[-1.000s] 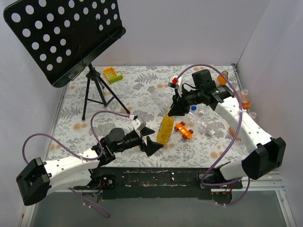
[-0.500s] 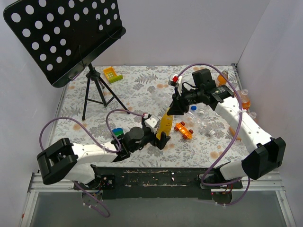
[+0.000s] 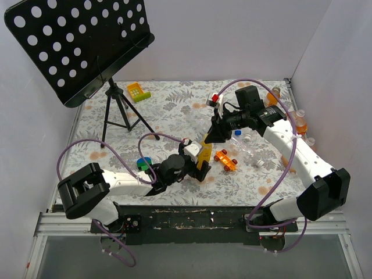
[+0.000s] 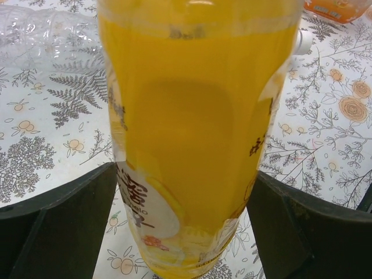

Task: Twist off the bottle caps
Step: Pick up the plastic bottle at the center of the board.

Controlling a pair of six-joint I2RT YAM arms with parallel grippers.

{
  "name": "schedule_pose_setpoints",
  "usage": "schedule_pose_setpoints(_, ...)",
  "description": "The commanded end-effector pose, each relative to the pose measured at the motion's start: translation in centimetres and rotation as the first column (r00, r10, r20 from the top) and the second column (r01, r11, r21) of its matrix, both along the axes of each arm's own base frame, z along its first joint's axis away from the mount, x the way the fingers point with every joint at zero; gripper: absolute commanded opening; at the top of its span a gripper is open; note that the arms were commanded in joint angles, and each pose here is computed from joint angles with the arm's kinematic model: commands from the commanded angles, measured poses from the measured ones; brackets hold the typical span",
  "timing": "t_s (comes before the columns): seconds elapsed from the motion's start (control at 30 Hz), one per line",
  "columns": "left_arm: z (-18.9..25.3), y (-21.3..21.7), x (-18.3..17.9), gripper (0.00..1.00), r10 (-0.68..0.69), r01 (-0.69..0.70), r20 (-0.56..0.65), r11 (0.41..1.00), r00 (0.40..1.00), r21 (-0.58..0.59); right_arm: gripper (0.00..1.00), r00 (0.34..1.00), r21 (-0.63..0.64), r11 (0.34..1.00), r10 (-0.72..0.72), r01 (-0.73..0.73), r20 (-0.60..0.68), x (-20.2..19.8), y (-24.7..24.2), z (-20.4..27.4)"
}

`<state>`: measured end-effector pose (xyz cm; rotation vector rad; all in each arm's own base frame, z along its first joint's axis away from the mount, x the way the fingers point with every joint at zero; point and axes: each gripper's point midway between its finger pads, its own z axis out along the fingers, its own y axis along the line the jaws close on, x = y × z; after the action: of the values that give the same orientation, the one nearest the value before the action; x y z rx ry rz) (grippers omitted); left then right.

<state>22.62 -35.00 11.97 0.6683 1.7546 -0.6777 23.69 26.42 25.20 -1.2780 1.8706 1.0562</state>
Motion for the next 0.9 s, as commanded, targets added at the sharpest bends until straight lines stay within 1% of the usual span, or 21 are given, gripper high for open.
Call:
schedule_pose_setpoints(0.0, 1.4, -1.2, 0.1, 0.85, -0.033, 0.033, 0.028, 0.999, 0.999, -0.026, 0.01, 0.998, 0.095, 0.994, 0.045, -0.048, 0.033, -0.8, 0.9, 2.6)
schedule_pose_setpoints(0.17, 1.2, -1.5, -0.3, 0.83, -0.059, 0.060, 0.030, 0.997, 0.998, -0.040, 0.01, 0.998, 0.102, 0.993, 0.049, -0.051, 0.025, -1.0, 0.9, 2.6)
schedule_pose_setpoints(0.23, 1.2, -1.6, -0.3, 0.79, -0.068, 0.069, 0.032, 0.997, 0.997, -0.038, 0.01, 0.998, 0.105, 0.993, 0.052, -0.054, 0.023, -1.1, 0.9, 2.6)
schedule_pose_setpoints(0.37, 0.9, -2.2, -0.6, 0.56, -0.108, 0.108, 0.022, 0.994, 0.994, -0.021, 0.01, 0.998, 0.110, 0.992, 0.055, -0.057, 0.014, -1.4, 0.9, 2.4)
schedule_pose_setpoints(0.43, 0.8, -2.4, -0.8, 0.46, -0.129, 0.129, 0.011, 0.992, 0.992, -0.013, 0.01, 0.998, 0.110, 0.992, 0.055, -0.057, 0.014, -1.4, 0.8, 2.3)
schedule_pose_setpoints(0.5, 0.6, -2.5, -1.1, 0.30, -0.149, 0.149, 0.002, 0.989, 0.989, -0.005, 0.01, 0.998, 0.111, 0.992, 0.057, -0.059, 0.016, -1.6, 0.7, 2.3)
schedule_pose_setpoints(0.6, 0.5, -2.0, -1.5, 0.15, -0.171, 0.171, -0.002, 0.985, 0.985, 0.019, 0.01, 0.998, 0.109, 0.993, 0.053, -0.056, 0.023, -1.7, 0.4, 2.2)
schedule_pose_setpoints(0.7, 1.1, -1.1, -2.1, 0.07, -0.185, 0.185, 0.012, 0.982, 0.983, 0.033, 0.01, 0.997, 0.099, 0.993, 0.062, -0.065, 0.035, -1.9, 0.1, 1.8)
schedule_pose_setpoints(0.83, 2.0, 0.6, -3.1, 0.02, -0.220, 0.217, 0.033, 0.974, 0.975, 0.071, 0.01, 0.990, 0.093, 0.988, 0.120, -0.126, 0.069, -2.9, -0.2, 1.3)
schedule_pose_setpoints(0.87, 2.1, 0.9, -3.8, 0.00, -0.258, 0.255, 0.028, 0.964, 0.966, 0.079, 0.01, 0.989, 0.091, 0.986, 0.132, -0.138, 0.073, -3.1, -0.3, 1.1)
